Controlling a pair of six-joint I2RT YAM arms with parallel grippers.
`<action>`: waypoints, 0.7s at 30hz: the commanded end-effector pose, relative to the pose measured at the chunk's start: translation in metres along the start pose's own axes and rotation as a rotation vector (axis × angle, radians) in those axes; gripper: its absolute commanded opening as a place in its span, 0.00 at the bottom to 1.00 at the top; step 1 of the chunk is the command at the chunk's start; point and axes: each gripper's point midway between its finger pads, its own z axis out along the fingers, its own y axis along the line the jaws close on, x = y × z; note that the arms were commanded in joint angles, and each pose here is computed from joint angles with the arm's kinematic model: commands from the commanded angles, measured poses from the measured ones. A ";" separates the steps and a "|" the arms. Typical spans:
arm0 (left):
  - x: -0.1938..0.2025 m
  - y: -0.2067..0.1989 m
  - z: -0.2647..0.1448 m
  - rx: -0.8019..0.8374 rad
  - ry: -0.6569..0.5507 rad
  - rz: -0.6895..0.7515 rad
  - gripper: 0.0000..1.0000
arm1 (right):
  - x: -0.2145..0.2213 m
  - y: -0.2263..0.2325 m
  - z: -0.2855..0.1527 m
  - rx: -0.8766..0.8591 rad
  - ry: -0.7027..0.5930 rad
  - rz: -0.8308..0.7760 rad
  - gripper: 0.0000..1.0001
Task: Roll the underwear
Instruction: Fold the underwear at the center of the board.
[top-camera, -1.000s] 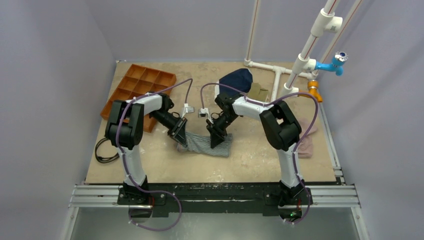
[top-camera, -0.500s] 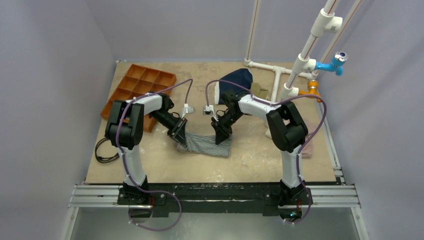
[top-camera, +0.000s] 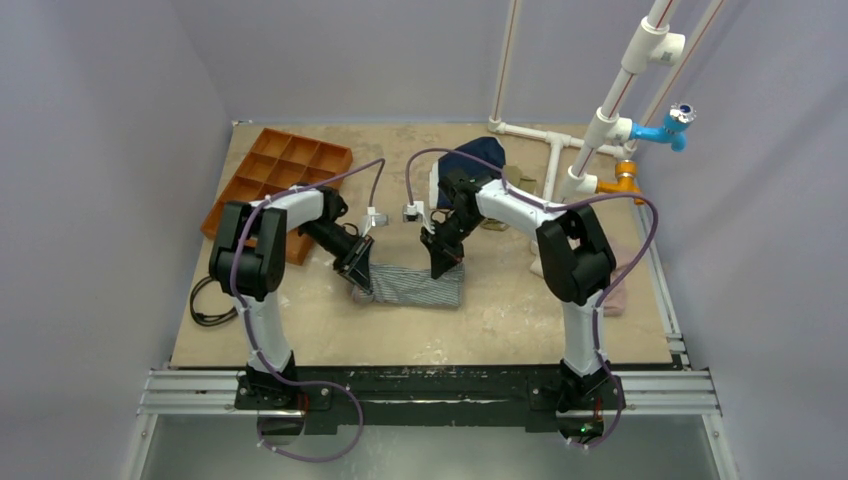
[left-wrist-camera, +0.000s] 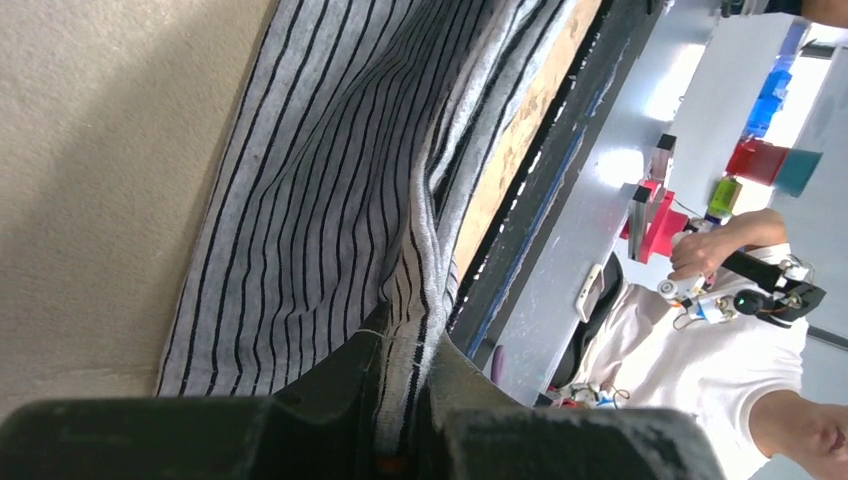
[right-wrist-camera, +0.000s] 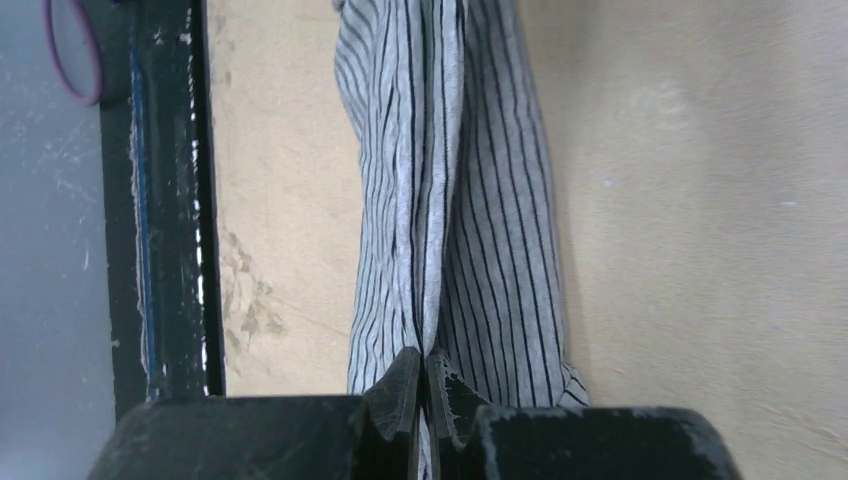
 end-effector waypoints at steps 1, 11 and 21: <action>-0.003 -0.002 -0.008 -0.055 -0.025 0.015 0.00 | -0.013 -0.007 -0.019 0.078 0.034 0.004 0.00; 0.000 0.007 -0.010 -0.099 0.018 -0.042 0.00 | -0.018 -0.030 -0.018 0.159 0.088 0.031 0.00; 0.001 0.016 -0.007 -0.109 0.039 -0.081 0.00 | -0.010 -0.051 -0.009 0.214 0.137 0.044 0.00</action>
